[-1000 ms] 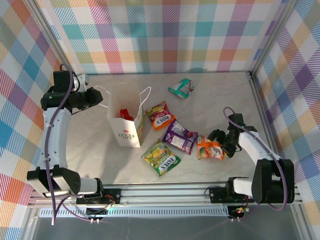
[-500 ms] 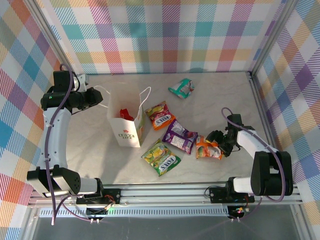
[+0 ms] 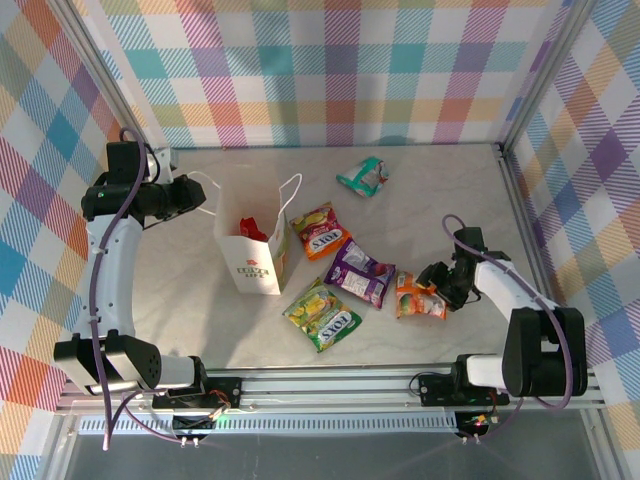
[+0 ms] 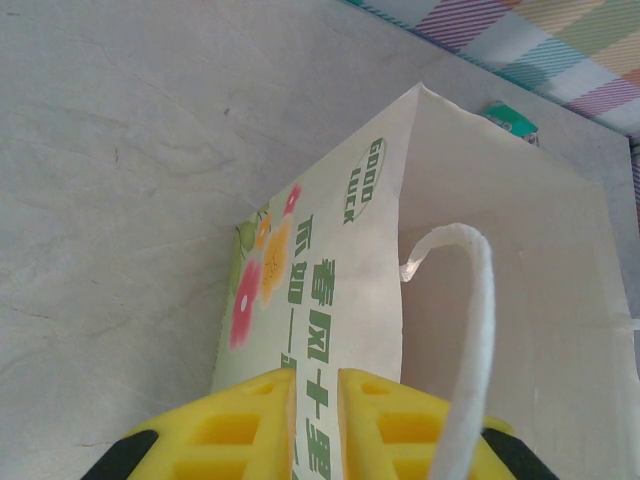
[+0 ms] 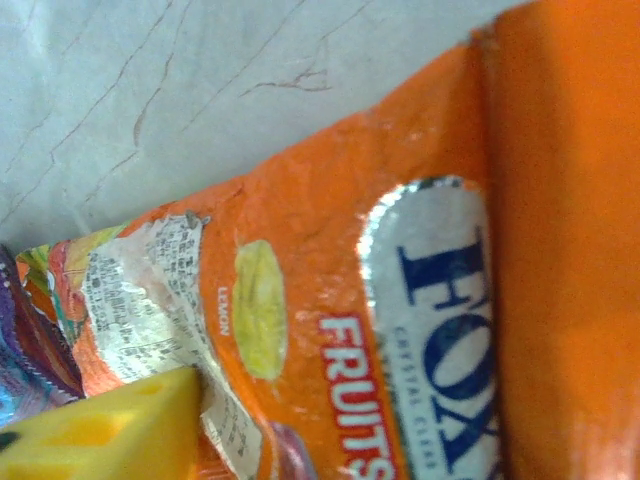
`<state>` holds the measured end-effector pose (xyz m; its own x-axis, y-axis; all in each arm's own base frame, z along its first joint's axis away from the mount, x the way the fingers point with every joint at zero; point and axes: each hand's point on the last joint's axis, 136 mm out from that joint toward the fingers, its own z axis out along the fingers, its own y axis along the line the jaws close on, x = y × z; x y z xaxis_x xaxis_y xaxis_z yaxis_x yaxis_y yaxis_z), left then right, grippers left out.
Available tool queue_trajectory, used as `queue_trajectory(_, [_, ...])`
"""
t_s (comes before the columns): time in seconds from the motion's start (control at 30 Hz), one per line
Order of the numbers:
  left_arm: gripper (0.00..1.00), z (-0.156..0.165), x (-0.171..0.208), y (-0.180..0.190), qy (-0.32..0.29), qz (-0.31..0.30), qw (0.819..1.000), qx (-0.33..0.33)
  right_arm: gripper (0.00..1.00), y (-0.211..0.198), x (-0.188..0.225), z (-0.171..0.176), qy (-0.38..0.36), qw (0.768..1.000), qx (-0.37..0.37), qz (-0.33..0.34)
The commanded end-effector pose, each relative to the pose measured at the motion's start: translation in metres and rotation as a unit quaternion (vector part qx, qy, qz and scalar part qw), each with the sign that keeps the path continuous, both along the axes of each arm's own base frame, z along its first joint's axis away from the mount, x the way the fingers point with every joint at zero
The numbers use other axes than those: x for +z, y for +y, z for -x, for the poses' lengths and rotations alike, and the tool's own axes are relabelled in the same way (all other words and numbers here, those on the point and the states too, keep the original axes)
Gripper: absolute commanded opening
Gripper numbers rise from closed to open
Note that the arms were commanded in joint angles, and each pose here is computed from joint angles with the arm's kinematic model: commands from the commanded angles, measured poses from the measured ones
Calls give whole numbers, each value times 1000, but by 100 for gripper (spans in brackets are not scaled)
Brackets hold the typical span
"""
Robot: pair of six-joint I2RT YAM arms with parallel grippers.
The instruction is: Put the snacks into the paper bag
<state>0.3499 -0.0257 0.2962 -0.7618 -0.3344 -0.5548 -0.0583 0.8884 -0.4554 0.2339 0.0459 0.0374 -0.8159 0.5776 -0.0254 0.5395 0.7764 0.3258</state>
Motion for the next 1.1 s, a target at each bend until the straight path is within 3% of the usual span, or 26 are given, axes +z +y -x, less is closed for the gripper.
queue_trajectory(0.0, [19, 3, 4, -2, 1, -2, 1000, 0, 52, -11, 10, 4, 4, 999, -2, 35])
queue_trajectory(0.13, [19, 4, 4, -1, 1, -4, 1000, 0, 31, -10, 13, 1, 0, 999, 5, 34])
queue_trajectory(0.2, [19, 5, 3, -1, 2, -4, 1000, 0, 28, -11, 14, 1, -1, 999, 5, 35])
queue_trajectory(1.07, [19, 7, 7, -1, 2, -9, 1000, -1, 24, -17, 73, -35, -71, 995, 23, 60])
